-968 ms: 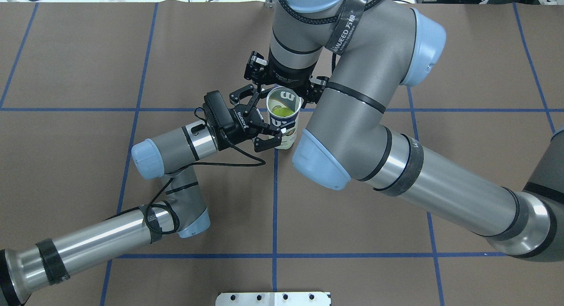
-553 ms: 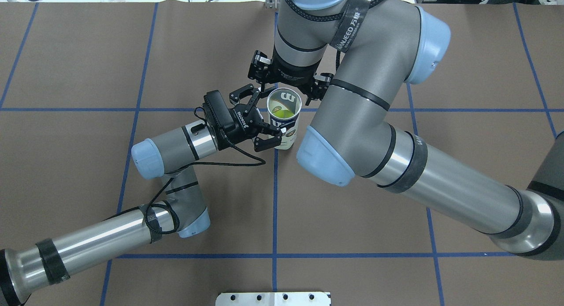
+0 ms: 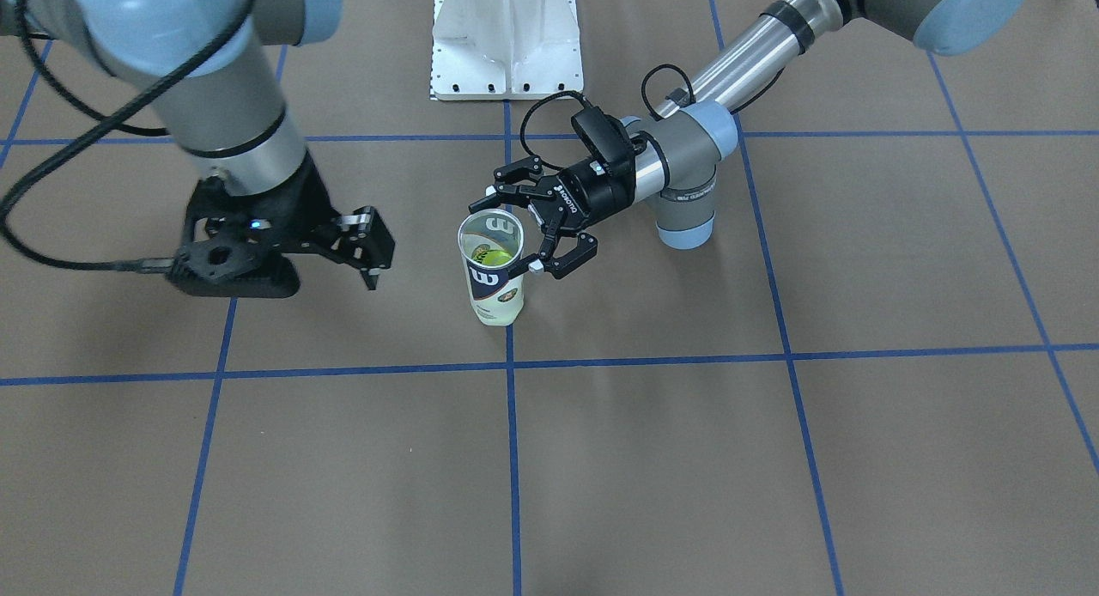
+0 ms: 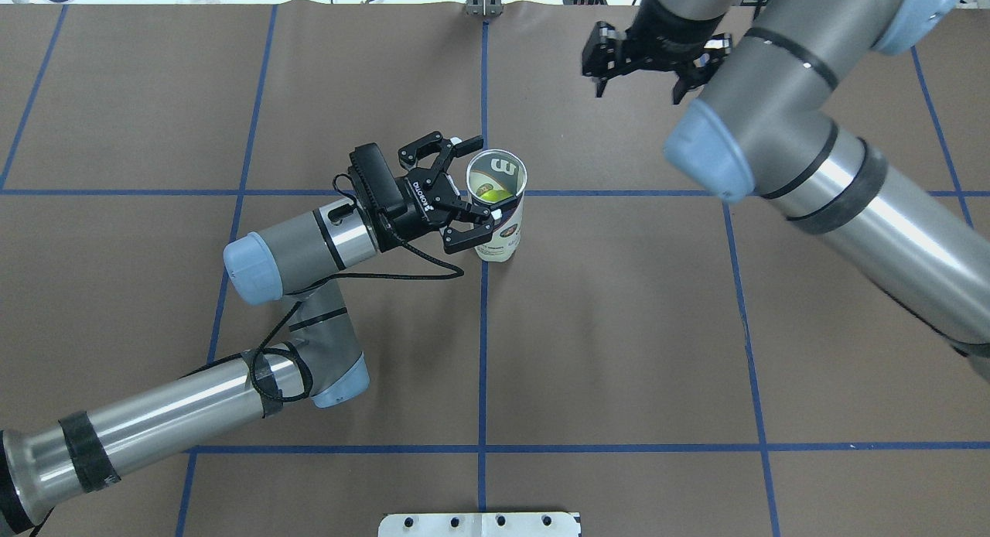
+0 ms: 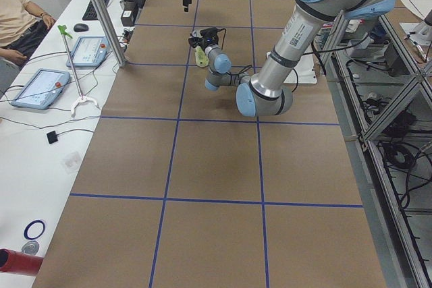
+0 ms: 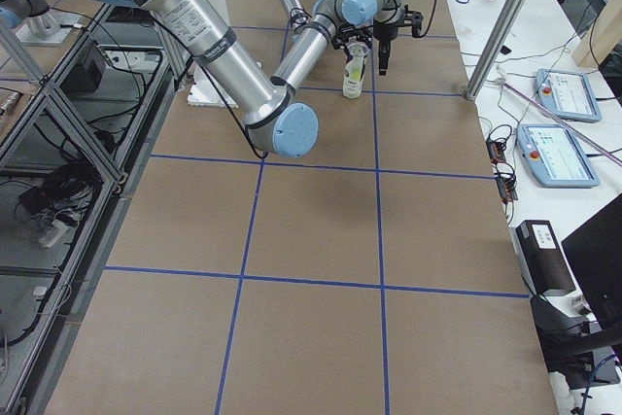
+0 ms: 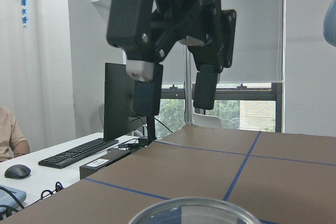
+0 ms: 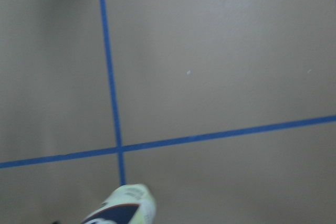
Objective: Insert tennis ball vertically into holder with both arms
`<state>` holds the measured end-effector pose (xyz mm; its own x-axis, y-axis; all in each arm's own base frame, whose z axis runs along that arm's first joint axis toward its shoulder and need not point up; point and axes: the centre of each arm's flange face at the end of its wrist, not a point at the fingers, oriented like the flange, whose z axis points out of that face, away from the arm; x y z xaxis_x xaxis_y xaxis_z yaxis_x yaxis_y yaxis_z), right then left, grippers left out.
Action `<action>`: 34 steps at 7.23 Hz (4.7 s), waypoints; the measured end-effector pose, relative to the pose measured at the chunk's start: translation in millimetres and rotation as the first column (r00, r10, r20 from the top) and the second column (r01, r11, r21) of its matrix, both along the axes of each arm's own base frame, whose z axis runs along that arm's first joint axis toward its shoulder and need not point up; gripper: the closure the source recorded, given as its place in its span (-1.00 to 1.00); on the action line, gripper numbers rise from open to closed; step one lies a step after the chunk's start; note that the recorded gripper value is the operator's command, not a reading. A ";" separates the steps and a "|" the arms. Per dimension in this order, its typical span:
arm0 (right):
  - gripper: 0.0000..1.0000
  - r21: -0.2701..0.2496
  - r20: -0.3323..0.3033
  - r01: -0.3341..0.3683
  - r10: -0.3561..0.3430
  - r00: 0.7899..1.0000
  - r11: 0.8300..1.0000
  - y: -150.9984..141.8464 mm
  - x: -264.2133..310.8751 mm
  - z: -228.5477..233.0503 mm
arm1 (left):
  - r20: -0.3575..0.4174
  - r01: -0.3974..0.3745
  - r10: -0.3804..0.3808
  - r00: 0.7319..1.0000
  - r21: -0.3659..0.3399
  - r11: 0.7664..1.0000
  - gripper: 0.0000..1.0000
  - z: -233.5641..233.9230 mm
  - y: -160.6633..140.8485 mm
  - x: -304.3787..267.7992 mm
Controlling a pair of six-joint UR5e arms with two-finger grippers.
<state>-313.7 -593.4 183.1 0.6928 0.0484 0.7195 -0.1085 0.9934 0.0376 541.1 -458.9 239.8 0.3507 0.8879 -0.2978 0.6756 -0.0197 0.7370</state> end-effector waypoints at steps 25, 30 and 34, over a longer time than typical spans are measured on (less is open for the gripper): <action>-0.98 0.086 -0.067 0.212 -0.207 0.976 0.973 67.1 339.7 454.8 | 0.357 0.343 0.664 0.657 -0.926 0.158 -0.99 303.7 -26.6 -540.1; -0.98 0.077 -0.066 0.216 -0.211 0.975 0.973 74.2 340.1 461.9 | 0.323 0.369 0.661 0.677 -0.927 0.075 -0.99 361.6 -5.8 -597.4; -0.98 0.074 -0.067 0.217 -0.213 0.975 0.973 76.1 340.3 464.7 | 0.319 0.363 0.671 0.669 -0.928 0.078 -0.99 376.4 11.2 -600.2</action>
<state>26.6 -517.4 647.8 0.7214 -0.1623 0.6732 0.1121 0.9867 0.1179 -59.0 -447.7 616.3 0.7502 0.0855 -0.6556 -0.0324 0.9952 0.0927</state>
